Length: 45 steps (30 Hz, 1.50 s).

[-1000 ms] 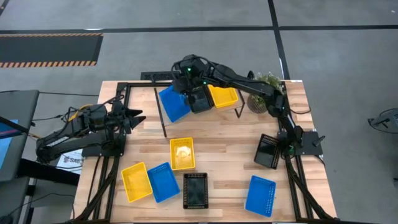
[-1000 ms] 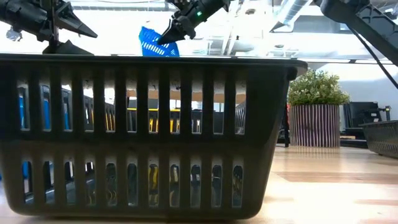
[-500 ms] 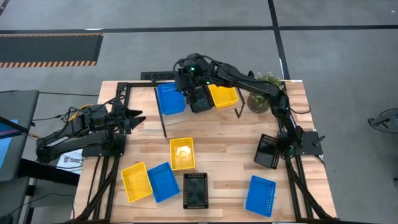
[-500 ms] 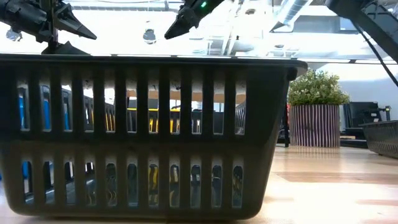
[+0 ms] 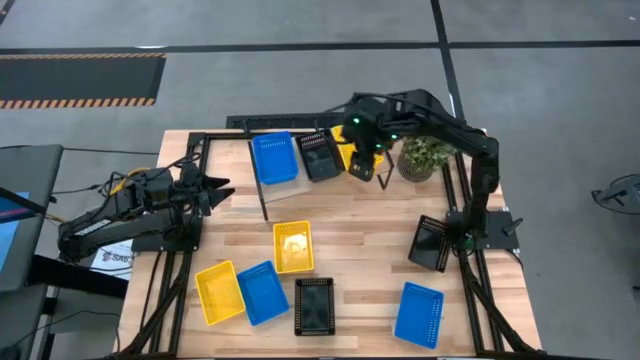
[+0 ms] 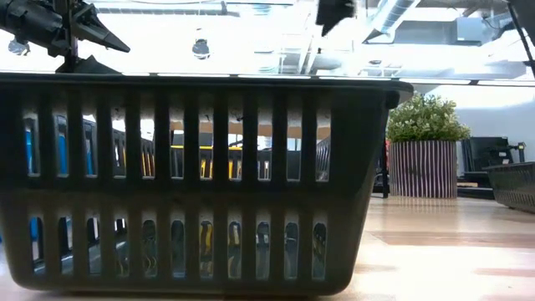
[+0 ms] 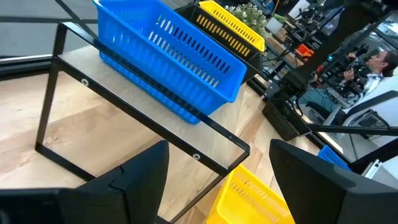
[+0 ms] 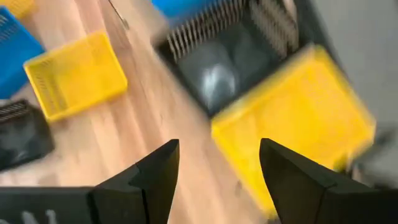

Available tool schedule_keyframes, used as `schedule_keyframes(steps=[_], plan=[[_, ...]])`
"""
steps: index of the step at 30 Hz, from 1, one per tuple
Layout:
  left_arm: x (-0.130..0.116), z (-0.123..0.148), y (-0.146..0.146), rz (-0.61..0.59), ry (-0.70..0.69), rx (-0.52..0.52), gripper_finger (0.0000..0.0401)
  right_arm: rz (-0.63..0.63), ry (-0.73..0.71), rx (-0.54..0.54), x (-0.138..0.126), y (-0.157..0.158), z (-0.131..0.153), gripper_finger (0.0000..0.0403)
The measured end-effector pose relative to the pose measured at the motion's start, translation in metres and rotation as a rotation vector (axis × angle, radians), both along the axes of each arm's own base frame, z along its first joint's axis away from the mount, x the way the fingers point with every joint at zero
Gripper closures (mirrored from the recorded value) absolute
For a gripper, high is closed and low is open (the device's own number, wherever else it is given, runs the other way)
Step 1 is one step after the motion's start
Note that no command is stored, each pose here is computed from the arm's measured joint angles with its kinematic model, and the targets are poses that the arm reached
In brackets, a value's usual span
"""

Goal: Stack baskets on shelf by color
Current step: Stack the top black bin on the black bin on the shelf

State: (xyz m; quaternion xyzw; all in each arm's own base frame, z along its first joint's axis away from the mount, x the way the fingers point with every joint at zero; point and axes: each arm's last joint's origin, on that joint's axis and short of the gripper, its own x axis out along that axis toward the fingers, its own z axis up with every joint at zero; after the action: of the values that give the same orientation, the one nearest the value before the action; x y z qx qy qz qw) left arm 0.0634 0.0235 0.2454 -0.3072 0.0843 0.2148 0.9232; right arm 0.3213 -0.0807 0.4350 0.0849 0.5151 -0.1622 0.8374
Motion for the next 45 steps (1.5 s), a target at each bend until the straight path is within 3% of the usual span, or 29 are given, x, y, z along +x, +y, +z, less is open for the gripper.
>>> schedule_keyframes(steps=[2,7,12,18,22,26,31,37,45], plan=[[0.0,0.0,0.0,0.001,-0.002,-0.004,0.0136,-0.05,-0.014,0.032,-0.002,0.007,-0.002,0.0159],[0.0,0.0,0.0,0.005,-0.007,-0.017,0.0136,-0.038,0.053,0.049,-0.023,0.042,-0.011,0.0159],[0.0,0.0,0.0,0.005,-0.007,-0.016,0.0136,-0.098,0.16,0.018,-0.052,0.078,-0.046,0.0159],[0.0,0.0,0.0,0.005,-0.006,-0.015,0.0136,-0.284,0.285,0.064,-0.099,0.117,-0.106,0.0159],[0.0,0.0,0.0,0.006,-0.007,-0.014,0.0136,-0.316,0.292,0.138,-0.12,0.141,-0.146,0.0159],[0.0,0.0,0.0,0.015,-0.005,-0.011,0.0136,-0.285,0.28,0.217,-0.128,0.162,-0.181,0.0159],[0.0,0.0,0.0,0.015,-0.004,-0.012,0.0136,-0.241,0.277,0.242,-0.128,0.183,-0.214,0.0159],[0.0,0.0,0.0,0.016,-0.005,-0.013,0.0136,-0.249,0.368,0.19,-0.134,0.194,-0.238,0.0159],[0.0,0.0,0.0,0.018,-0.006,-0.014,0.0136,-0.293,0.428,0.21,-0.147,0.196,-0.261,0.016]])
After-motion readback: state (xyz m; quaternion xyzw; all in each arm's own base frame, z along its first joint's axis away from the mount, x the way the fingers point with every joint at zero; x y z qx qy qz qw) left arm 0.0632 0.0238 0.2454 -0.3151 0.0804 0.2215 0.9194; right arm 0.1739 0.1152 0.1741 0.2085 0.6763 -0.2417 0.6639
